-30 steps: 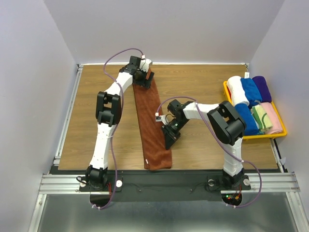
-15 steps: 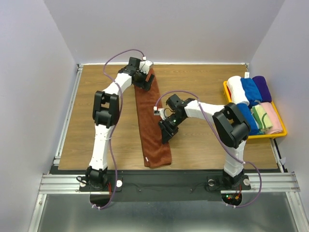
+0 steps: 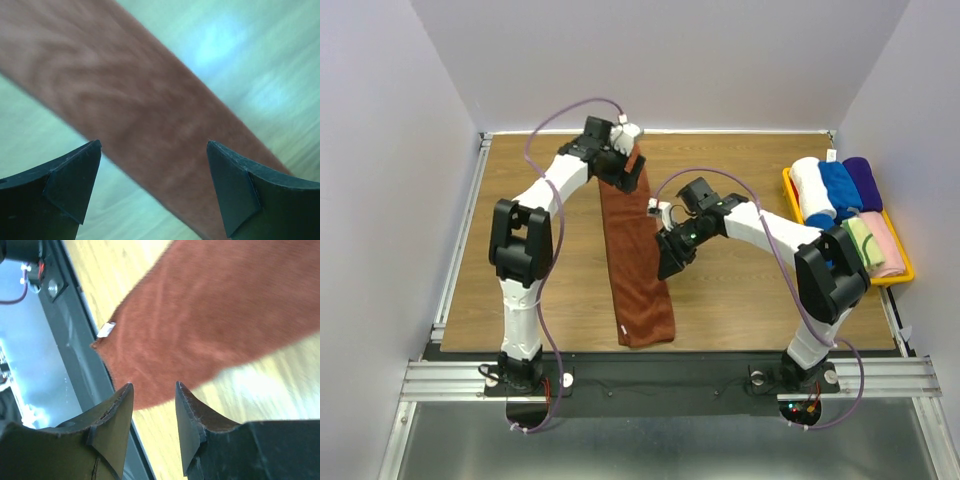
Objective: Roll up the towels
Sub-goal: Fold the towel
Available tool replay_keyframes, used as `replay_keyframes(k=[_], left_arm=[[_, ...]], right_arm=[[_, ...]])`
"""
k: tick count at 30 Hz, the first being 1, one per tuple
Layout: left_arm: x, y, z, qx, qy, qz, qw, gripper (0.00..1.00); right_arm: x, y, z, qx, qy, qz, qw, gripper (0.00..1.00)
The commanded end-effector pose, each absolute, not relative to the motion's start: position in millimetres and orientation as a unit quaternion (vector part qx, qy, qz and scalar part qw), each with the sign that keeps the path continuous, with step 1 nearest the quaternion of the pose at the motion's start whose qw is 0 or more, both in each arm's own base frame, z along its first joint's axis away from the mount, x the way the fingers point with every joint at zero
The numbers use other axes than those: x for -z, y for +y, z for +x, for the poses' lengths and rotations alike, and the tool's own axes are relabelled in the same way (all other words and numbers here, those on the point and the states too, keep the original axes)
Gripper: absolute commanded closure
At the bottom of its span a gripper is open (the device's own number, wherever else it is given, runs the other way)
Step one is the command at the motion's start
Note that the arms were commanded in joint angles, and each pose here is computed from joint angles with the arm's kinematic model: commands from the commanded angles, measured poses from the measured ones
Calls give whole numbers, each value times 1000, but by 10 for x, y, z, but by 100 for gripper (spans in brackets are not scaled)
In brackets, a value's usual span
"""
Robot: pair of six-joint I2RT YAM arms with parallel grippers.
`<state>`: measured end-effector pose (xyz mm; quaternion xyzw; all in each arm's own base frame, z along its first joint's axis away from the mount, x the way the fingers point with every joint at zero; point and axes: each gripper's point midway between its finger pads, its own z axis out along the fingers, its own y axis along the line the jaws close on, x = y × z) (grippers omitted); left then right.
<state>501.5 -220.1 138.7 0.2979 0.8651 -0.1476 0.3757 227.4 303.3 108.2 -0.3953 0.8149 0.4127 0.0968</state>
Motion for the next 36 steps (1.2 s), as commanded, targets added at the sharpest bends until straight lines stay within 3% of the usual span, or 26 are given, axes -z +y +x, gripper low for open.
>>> replay_keyframes(k=[1,11,17,22,25,27,28,30,32,36], left_arm=[[-914,-2374,4715,172,886,300,310,2],[-424,-2344,4860,134,910,276,279,2],[-480,-2310,5219,112,904,279,304,1],[-852,-2305,5425,101,887,295,340,1],[-1231,-2250,5325,105,870,304,373,1],[-2039,-2227,5290,104,821,304,471,1],[-1948,-2157,5123,102,822,308,468,1],[-2811,-2073,4933,101,762,294,569,1],[-3106,-1946,4594,106,738,283,603,1],[-3075,-1991,3859,142,707,401,564,1]], right_arm=[[-1229,2913,2462,-423,816,-372,130,56],[-1152,2744,2589,-417,828,-351,134,56],[-1064,2758,2653,-411,831,-353,130,56],[-1106,2776,2683,-414,828,-354,135,56],[-1169,2769,2658,-414,825,-357,142,56],[-1223,2759,2633,-416,823,-358,148,56],[-1223,2744,2615,-416,823,-357,147,56],[-1257,2735,2606,-416,823,-355,151,56],[-1277,2724,2589,-419,823,-352,150,56],[-1251,2684,2540,-416,827,-348,147,56]])
